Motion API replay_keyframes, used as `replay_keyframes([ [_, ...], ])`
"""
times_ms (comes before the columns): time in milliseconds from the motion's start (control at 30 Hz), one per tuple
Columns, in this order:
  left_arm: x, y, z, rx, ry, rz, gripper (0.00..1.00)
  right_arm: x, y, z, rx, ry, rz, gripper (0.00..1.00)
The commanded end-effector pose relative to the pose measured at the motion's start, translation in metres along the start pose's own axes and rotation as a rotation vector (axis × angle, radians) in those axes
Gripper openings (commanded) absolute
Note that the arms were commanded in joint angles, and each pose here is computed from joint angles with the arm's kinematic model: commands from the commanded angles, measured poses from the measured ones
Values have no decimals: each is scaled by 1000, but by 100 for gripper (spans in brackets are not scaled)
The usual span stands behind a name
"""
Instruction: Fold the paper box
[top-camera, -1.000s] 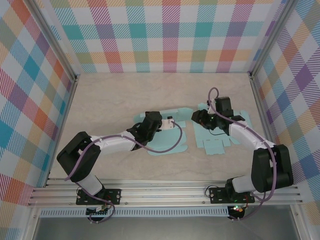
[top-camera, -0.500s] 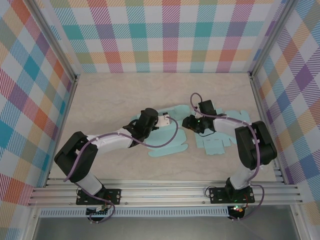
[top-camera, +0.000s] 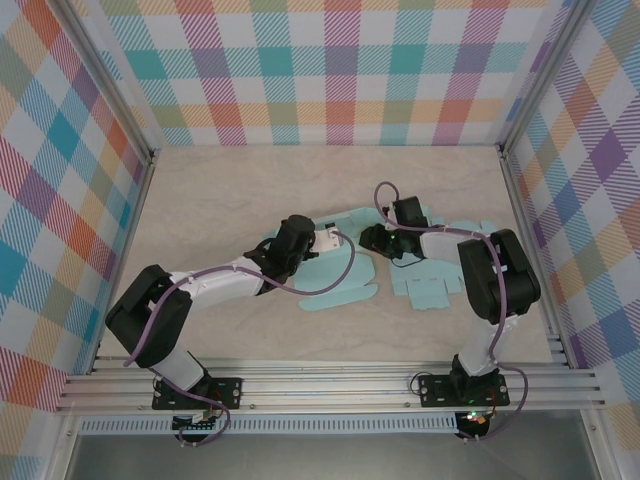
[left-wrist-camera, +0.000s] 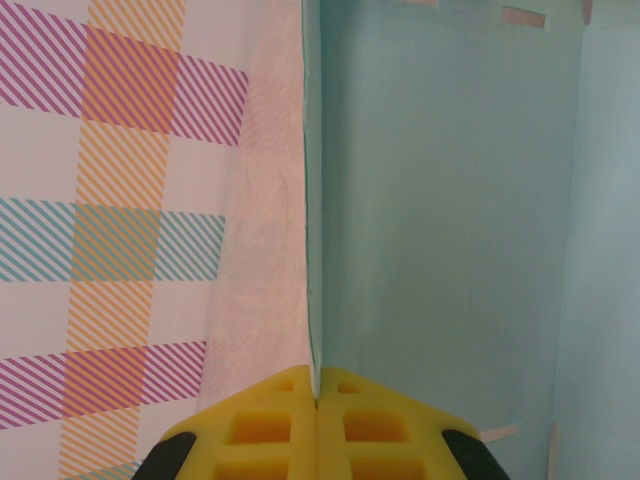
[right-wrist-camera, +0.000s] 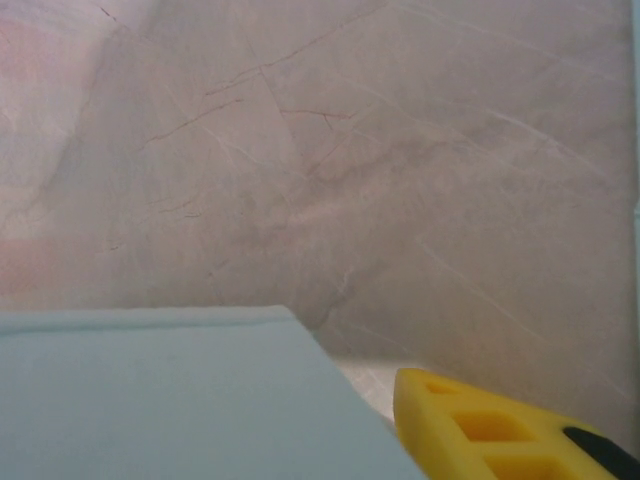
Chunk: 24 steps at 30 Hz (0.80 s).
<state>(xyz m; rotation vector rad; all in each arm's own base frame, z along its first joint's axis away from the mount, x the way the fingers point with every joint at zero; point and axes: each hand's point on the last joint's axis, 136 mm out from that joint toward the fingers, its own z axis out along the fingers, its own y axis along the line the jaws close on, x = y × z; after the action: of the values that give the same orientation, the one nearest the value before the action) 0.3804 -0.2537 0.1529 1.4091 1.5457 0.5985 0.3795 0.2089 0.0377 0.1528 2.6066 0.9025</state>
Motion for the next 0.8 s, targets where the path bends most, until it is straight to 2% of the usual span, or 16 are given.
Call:
replay_keyframes([
  [0,-5,12,2,-18,-13,-43,0,-11,19,-2,-77,-27,-15,37],
  [767,-5,8,19,-30,33,-66,0,-22,57,-25,-250,-174,69,33],
])
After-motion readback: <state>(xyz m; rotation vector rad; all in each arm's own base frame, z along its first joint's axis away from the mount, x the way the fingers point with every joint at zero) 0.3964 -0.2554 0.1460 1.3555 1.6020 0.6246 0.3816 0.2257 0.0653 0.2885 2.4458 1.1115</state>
